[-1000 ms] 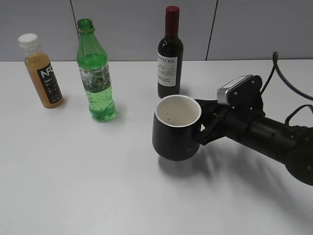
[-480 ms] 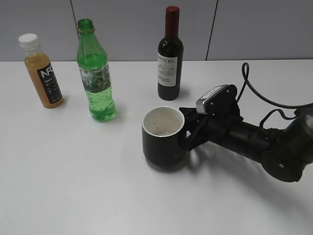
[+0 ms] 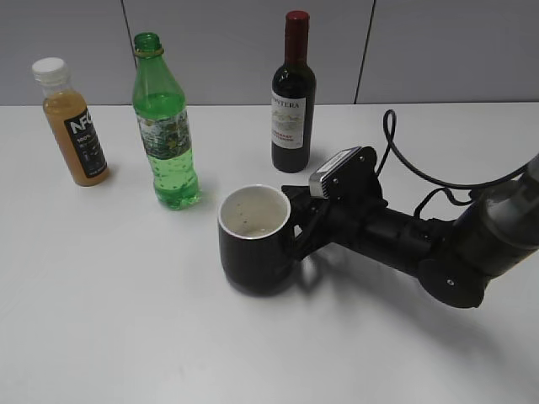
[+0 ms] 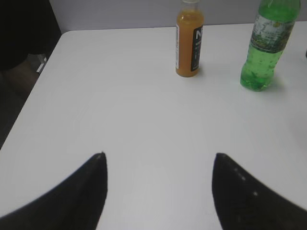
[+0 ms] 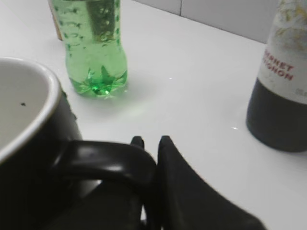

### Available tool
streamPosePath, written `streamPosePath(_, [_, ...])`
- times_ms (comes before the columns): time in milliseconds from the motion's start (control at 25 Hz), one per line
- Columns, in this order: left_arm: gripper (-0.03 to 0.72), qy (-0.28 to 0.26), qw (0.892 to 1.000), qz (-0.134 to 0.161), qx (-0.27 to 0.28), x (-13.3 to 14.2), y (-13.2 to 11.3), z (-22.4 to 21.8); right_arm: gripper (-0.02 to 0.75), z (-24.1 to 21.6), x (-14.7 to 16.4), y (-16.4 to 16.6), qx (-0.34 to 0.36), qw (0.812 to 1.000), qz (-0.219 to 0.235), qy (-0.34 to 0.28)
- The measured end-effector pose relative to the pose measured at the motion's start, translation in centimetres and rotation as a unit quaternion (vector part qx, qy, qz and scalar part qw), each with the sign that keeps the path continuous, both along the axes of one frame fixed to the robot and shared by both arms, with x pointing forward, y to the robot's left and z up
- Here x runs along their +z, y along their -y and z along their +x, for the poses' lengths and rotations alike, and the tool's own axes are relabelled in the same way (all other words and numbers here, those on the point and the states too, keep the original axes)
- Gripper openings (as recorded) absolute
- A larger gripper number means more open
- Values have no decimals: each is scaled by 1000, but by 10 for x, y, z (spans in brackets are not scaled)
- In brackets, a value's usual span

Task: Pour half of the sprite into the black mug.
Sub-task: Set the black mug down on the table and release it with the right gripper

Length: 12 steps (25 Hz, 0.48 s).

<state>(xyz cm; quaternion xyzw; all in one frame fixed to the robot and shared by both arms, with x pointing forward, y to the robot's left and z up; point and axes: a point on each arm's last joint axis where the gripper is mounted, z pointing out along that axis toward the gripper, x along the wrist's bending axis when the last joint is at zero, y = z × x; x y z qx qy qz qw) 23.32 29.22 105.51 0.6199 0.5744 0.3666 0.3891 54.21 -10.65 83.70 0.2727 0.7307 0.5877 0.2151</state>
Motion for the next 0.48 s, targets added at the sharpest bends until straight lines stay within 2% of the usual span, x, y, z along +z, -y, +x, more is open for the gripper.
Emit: streamPosePath(480, [521,0,1000,0,0,0,0,0,48,-3,-9,0,-5,1000,2,-14])
